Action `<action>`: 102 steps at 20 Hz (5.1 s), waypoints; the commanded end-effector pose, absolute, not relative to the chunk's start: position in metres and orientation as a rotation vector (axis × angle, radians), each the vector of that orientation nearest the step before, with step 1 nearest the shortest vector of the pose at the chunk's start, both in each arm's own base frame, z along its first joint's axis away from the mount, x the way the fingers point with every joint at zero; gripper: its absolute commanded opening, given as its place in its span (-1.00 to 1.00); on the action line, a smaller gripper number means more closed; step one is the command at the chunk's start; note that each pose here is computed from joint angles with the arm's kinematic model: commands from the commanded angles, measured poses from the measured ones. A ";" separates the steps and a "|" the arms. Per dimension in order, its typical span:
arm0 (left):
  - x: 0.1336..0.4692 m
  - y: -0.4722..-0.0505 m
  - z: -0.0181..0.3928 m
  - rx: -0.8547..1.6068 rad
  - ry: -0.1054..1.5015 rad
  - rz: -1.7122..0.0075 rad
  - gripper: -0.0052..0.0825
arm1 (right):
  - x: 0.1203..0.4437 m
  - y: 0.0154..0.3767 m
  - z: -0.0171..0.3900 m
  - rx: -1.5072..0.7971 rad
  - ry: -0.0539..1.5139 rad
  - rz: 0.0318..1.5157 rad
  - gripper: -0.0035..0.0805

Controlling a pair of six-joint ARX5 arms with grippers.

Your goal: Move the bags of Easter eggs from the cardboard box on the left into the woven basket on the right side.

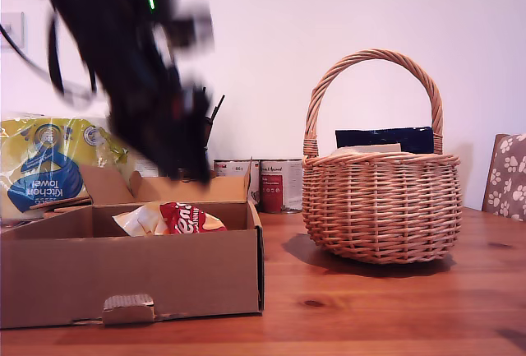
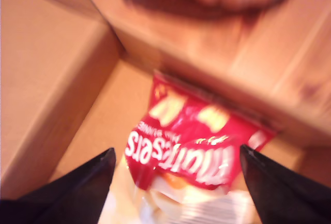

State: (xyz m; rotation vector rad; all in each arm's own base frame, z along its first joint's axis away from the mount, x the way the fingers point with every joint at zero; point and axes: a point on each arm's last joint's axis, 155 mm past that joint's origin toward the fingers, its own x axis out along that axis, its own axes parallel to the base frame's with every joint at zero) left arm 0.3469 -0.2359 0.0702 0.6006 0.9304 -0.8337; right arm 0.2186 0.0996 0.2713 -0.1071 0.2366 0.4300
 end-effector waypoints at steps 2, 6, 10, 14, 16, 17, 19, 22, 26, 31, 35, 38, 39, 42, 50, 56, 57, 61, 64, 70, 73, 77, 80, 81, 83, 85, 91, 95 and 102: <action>0.352 -0.235 0.062 0.711 0.882 -0.892 0.74 | 0.219 0.101 0.263 -0.106 0.251 0.434 -0.94; 0.362 -0.232 0.064 0.668 0.852 -0.920 0.74 | 0.219 0.101 0.264 -0.107 0.250 0.435 -0.94; 0.355 -0.236 0.044 0.555 0.925 -0.974 0.74 | 0.220 0.101 0.265 -0.108 0.243 0.435 -0.94; 0.346 -0.237 0.018 0.500 1.016 -0.989 0.74 | 0.220 0.101 0.266 -0.107 0.239 0.436 -0.94; 0.344 -0.237 0.013 0.488 1.038 -0.988 0.73 | 0.220 0.101 0.266 -0.107 0.240 0.436 -0.94; 0.344 -0.237 0.013 0.485 1.038 -0.986 0.69 | 0.220 0.101 0.266 -0.107 0.240 0.436 -0.94; 0.347 -0.238 0.018 0.486 1.026 -0.984 0.31 | 0.219 0.104 0.266 -0.105 0.240 0.451 -0.94; 0.350 -0.240 0.024 0.486 1.018 -0.984 -0.55 | 0.219 0.104 0.266 -0.105 0.240 0.454 -0.94; 0.356 -0.243 0.038 0.486 1.012 -0.984 -0.71 | 0.219 0.104 0.266 -0.105 0.240 0.453 -0.94; 0.360 -0.247 0.068 0.475 1.028 -0.998 -0.71 | 0.219 0.104 0.266 -0.105 0.240 0.453 -0.94; 0.358 -0.249 0.105 0.440 1.001 -1.024 -0.71 | 0.219 0.104 0.266 -0.105 0.239 0.453 -0.94; 0.360 -0.240 0.140 0.427 0.926 -0.994 -0.71 | 0.219 0.104 0.266 -0.105 0.240 0.453 -0.94; 0.360 -0.238 0.154 0.405 0.899 -0.976 -0.71 | 0.219 0.104 0.266 -0.105 0.240 0.453 -0.94; 0.351 -0.248 0.205 0.311 0.776 -1.010 -0.71 | 0.219 0.104 0.266 -0.109 0.238 0.452 -0.94; 0.337 -0.346 0.274 0.140 0.491 -1.172 -0.71 | 0.222 0.095 0.266 -0.118 0.238 0.404 -0.94; 0.351 -0.415 0.274 0.135 0.328 -1.102 -0.71 | 0.204 0.086 0.274 -0.117 0.279 0.397 -0.94; 0.357 -0.425 0.270 0.128 0.306 -1.074 -0.71 | 0.201 0.085 0.281 -0.116 0.270 0.396 -0.94; 0.374 -0.456 0.252 0.107 0.232 -0.984 -0.71 | 0.193 0.081 0.307 -0.109 0.224 0.396 -0.94; 0.387 -0.469 0.239 0.060 0.197 -0.916 -0.71 | 0.192 0.080 0.310 -0.116 0.219 0.394 -0.94; 0.420 -0.462 0.193 0.087 0.213 -0.732 -0.71 | 0.191 0.078 0.304 -0.144 0.240 0.393 -0.94; 0.430 -0.455 0.174 0.106 0.240 -0.688 -0.71 | 0.191 0.078 0.304 -0.144 0.240 0.393 -0.94; 0.433 -0.452 0.176 0.102 0.230 -0.674 -0.71 | 0.191 0.078 0.304 -0.145 0.240 0.393 -0.94; 0.436 -0.448 0.173 0.107 0.242 -0.667 -0.07 | 0.191 0.078 0.304 -0.148 0.239 0.394 -0.94; 0.436 -0.448 0.173 0.113 0.241 -0.668 0.37 | 0.191 0.078 0.304 -0.148 0.239 0.393 -0.94; 0.435 -0.449 0.175 0.134 0.234 -0.673 0.75 | 0.191 0.078 0.304 -0.148 0.239 0.394 -0.94; 0.432 -0.446 0.185 0.160 0.224 -0.677 0.74 | 0.191 0.078 0.304 -0.148 0.240 0.394 -0.94; 0.398 -0.427 0.237 0.237 0.254 -0.715 0.74 | 0.191 0.078 0.303 -0.148 0.242 0.394 -0.94; 0.367 -0.401 0.265 0.271 0.319 -0.738 0.55 | 0.191 0.079 0.302 -0.149 0.247 0.394 -0.94; 0.335 -0.347 0.258 0.358 0.502 -0.720 -0.92 | 0.203 0.094 0.304 -0.135 0.252 0.444 -0.94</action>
